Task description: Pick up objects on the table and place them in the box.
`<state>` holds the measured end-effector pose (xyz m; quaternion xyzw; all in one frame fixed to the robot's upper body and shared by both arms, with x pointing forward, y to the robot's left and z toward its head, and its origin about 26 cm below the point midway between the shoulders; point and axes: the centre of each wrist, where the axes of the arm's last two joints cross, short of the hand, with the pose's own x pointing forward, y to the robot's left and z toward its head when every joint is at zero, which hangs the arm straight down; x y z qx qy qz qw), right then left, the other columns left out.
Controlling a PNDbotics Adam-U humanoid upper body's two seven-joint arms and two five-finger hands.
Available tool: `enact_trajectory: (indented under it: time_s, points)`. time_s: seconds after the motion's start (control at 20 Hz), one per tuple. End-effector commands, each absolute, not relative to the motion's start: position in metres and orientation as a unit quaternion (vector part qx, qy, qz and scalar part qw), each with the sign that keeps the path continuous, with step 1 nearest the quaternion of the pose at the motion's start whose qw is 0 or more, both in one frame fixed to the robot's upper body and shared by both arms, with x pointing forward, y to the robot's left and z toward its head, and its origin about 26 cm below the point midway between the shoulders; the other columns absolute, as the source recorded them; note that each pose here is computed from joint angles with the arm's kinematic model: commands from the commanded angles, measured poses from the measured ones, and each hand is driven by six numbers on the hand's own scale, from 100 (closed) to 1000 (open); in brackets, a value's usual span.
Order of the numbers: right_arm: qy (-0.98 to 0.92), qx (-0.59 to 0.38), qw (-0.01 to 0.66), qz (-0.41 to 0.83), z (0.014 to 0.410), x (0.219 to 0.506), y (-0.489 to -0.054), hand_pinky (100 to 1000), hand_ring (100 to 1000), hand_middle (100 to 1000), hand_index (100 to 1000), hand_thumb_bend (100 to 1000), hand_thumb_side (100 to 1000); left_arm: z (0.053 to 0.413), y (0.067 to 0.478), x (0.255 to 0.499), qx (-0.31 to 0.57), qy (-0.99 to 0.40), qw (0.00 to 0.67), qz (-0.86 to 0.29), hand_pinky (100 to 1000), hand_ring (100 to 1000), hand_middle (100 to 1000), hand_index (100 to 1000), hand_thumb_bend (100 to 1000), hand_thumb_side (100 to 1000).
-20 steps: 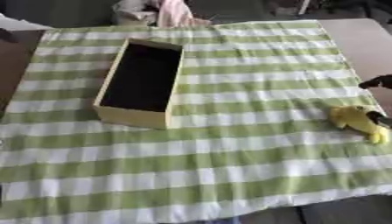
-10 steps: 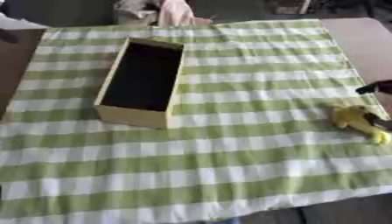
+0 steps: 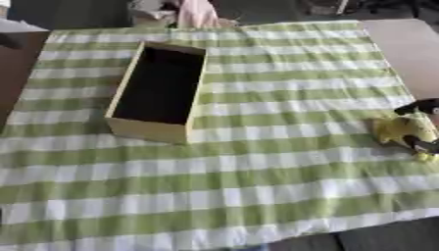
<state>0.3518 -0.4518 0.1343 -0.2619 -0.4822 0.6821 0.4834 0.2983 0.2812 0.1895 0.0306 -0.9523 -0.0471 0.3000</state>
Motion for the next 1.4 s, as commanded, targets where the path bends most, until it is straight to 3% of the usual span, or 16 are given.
enact_trajectory:
  time_s: [0.05, 0.45, 0.9, 1.4]
  points:
    - [-0.466, -0.286, 0.478, 0.687, 0.151, 0.35, -0.464, 1000, 935, 887, 982, 177, 674, 0.197, 0.283, 0.296, 0.033, -0.956, 0.288, -0.054, 482, 946, 835, 704, 100, 737]
    - [-0.44, -0.303, 0.484, 0.693, 0.146, 0.349, -0.466, 1000, 921, 886, 995, 233, 599, 0.197, 0.283, 0.296, 0.033, -0.956, 0.288, -0.053, 482, 947, 835, 705, 100, 736]
    - [-0.428, -0.303, 0.498, 0.691, 0.135, 0.351, -0.465, 984, 911, 875, 991, 231, 602, 0.196, 0.283, 0.295, 0.031, -0.955, 0.289, -0.053, 481, 949, 835, 704, 100, 737]
    - [-0.43, -0.346, 0.509, 0.661, 0.127, 0.359, -0.455, 830, 772, 771, 927, 246, 536, 0.196, 0.282, 0.296, 0.027, -0.955, 0.291, -0.053, 480, 951, 836, 701, 100, 739]
